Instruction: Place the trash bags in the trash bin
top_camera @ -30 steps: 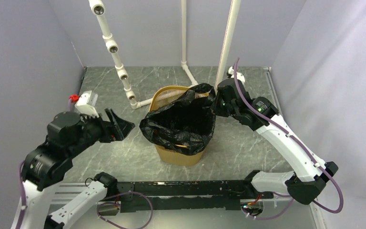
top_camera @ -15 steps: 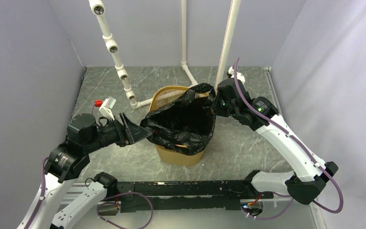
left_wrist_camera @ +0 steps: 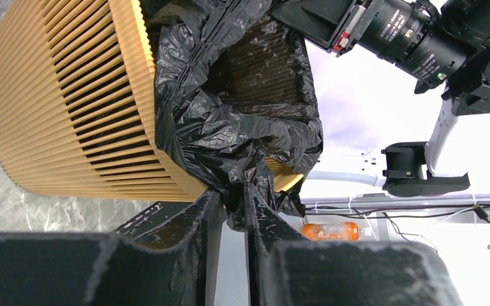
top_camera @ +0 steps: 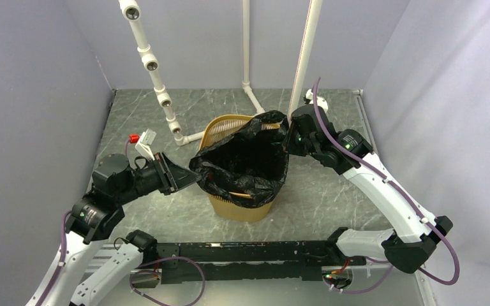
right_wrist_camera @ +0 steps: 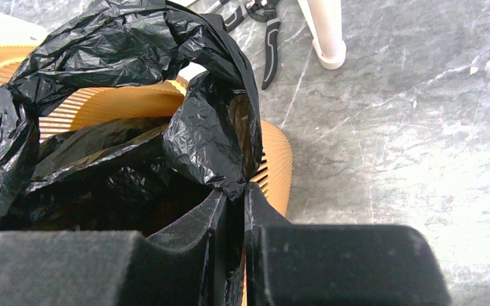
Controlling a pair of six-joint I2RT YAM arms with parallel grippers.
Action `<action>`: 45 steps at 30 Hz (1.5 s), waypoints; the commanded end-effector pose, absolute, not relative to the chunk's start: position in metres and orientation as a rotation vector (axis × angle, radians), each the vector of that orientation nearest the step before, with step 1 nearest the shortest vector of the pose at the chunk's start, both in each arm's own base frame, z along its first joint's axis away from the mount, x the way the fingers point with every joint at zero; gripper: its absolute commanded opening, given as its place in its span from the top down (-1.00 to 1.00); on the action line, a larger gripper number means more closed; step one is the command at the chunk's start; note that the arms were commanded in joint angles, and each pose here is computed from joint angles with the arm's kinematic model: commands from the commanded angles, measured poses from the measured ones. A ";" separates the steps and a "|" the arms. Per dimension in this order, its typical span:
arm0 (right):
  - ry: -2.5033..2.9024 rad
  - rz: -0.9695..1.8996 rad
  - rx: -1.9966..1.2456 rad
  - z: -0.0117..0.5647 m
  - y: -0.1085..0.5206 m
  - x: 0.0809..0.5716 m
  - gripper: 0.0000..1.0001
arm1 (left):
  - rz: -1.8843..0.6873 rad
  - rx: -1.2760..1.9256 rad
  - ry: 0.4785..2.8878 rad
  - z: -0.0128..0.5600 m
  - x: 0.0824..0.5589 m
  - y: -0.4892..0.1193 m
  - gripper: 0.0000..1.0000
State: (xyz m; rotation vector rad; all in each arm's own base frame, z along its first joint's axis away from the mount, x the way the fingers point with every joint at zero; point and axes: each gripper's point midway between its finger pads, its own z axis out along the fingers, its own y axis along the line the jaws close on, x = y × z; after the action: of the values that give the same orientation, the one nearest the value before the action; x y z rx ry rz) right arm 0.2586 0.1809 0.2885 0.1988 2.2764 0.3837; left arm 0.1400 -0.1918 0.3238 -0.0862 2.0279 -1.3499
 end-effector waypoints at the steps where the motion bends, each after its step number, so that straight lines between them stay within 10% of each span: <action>1: 2.207 0.465 0.213 0.308 0.188 0.264 1.00 | -1.336 -0.055 1.976 0.335 0.136 -0.187 0.57; 10: 2.210 0.465 0.212 0.307 0.189 0.265 1.00 | -1.254 0.014 2.080 0.297 0.133 -0.185 0.81; 45: 2.213 0.477 0.187 0.308 0.193 0.266 1.00 | -0.886 -0.003 2.214 0.232 0.174 -0.162 0.73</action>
State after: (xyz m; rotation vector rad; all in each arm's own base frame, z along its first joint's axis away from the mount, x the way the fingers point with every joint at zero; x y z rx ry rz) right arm 0.2599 0.1819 0.2876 0.1948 2.2761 0.3884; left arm 0.1634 -0.1636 0.2295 -0.0170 2.2503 -0.9246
